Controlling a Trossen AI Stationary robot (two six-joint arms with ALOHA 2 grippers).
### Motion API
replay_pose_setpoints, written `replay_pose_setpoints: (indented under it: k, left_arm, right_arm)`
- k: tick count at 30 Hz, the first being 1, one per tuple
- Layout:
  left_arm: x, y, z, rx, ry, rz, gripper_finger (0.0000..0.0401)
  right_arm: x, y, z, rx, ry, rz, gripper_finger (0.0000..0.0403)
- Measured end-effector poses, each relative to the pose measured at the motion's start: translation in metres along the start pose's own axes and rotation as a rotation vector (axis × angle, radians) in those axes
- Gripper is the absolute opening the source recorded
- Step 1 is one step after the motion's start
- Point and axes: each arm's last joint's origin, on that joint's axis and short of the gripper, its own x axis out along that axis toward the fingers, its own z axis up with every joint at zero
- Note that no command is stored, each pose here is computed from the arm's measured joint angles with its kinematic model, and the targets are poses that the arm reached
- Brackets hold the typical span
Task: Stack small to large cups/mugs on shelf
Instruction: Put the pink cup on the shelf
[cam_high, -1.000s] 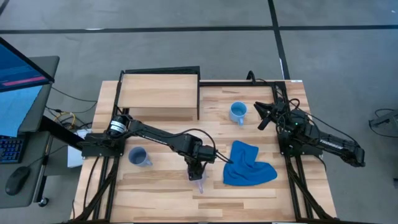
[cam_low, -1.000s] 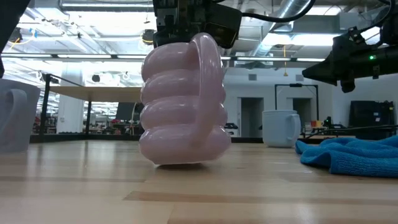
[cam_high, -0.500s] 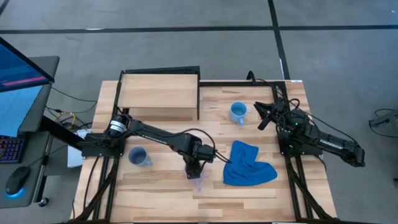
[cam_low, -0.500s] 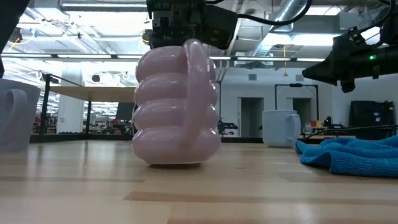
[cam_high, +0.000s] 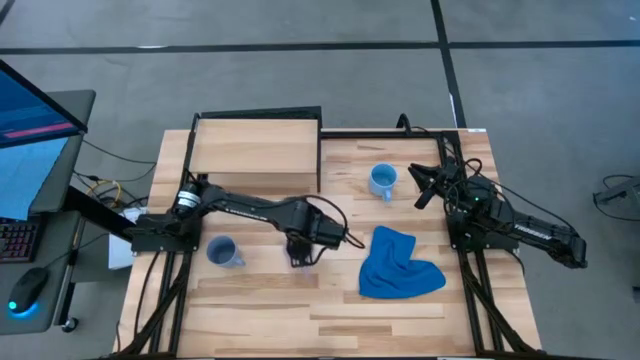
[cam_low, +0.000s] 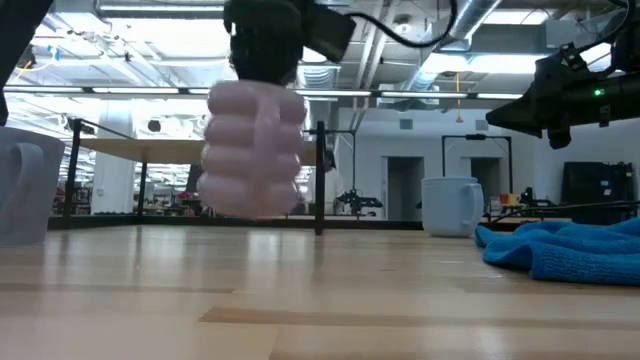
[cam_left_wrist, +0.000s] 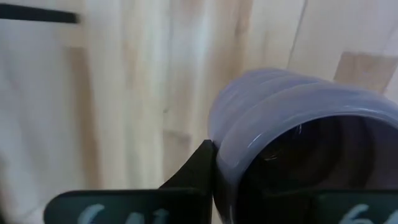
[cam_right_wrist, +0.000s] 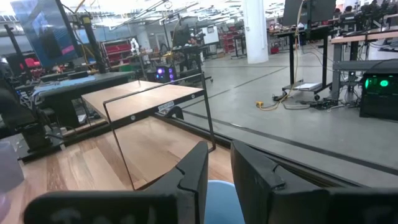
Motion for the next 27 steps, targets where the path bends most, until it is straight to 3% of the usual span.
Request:
replay_pose_setpoints:
  k: [4, 10, 16, 27]
  left_arm:
    - [-0.022, 0.017, -0.003, -0.006, 0.023, 0.059, 0.0017]
    - [-0.056, 0.054, -0.011, -0.080, -0.088, 0.051, 0.0017]
    - [-0.098, 0.096, -0.042, -0.200, -0.213, 0.079, 0.0017]
    - [-0.159, 0.172, -0.119, -0.245, -0.396, 0.261, 0.0017]
  right_arm:
    - [0.000, 0.000, 0.000, 0.000, 0.000, 0.000, 0.0093]
    - [0.000, 0.000, 0.000, 0.000, 0.001, 0.000, 0.0093]
    - [0.000, 0.000, 0.000, 0.000, 0.001, 0.001, 0.0093]
    - [0.000, 0.000, -0.001, 0.001, 0.007, 0.000, 0.0093]
